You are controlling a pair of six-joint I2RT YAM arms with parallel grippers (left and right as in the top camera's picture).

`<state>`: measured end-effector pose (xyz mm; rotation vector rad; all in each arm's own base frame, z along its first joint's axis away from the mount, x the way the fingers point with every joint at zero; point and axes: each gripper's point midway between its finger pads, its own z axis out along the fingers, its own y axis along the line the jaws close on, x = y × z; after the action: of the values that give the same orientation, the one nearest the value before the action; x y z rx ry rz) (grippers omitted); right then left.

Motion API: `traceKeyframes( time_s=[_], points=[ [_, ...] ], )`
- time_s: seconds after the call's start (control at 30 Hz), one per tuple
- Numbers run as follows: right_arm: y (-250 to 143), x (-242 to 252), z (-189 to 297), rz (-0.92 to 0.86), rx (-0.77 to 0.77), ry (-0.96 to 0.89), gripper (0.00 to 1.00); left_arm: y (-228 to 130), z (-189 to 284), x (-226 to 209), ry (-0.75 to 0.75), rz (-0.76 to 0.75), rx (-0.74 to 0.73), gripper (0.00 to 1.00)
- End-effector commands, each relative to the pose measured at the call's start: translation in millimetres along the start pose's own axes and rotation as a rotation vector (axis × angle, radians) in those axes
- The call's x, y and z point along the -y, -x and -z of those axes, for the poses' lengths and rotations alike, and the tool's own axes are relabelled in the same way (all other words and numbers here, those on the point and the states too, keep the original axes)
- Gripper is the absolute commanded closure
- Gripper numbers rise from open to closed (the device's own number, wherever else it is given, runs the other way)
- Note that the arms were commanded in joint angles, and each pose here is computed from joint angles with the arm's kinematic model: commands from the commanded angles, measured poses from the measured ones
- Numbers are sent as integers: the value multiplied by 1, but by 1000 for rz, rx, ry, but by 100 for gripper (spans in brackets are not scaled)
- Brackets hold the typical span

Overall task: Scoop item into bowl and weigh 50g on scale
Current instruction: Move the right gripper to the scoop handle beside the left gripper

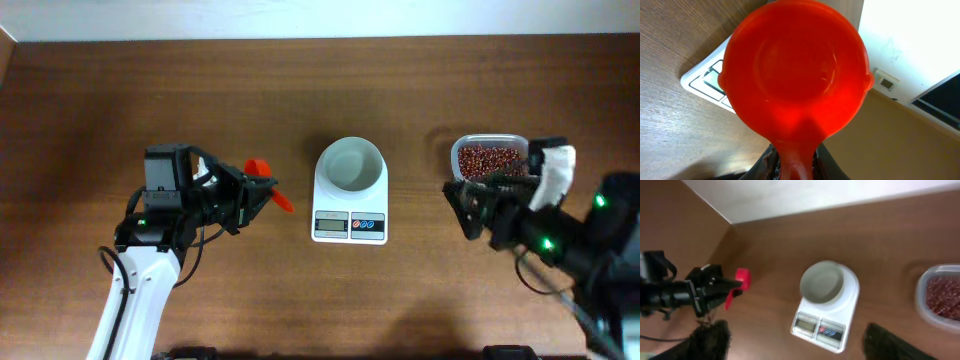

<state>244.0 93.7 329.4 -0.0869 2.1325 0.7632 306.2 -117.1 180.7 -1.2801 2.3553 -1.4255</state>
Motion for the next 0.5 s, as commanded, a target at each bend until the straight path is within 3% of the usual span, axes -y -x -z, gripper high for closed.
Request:
traceKeyframes(
  time_s=[0.0, 0.2, 0.47],
  points=[
    [-8, 3, -18, -108, -97, 31, 18, -5, 3, 8, -22, -72, -16, 100],
    [-33, 6, -57, -157, -272, 52, 18, 0, 3, 7, -13, 12, 12, 100],
    [-70, -42, -132, -80, -442, 143, 18, 6, 3, 5, -7, 150, 45, 100]
  ],
)
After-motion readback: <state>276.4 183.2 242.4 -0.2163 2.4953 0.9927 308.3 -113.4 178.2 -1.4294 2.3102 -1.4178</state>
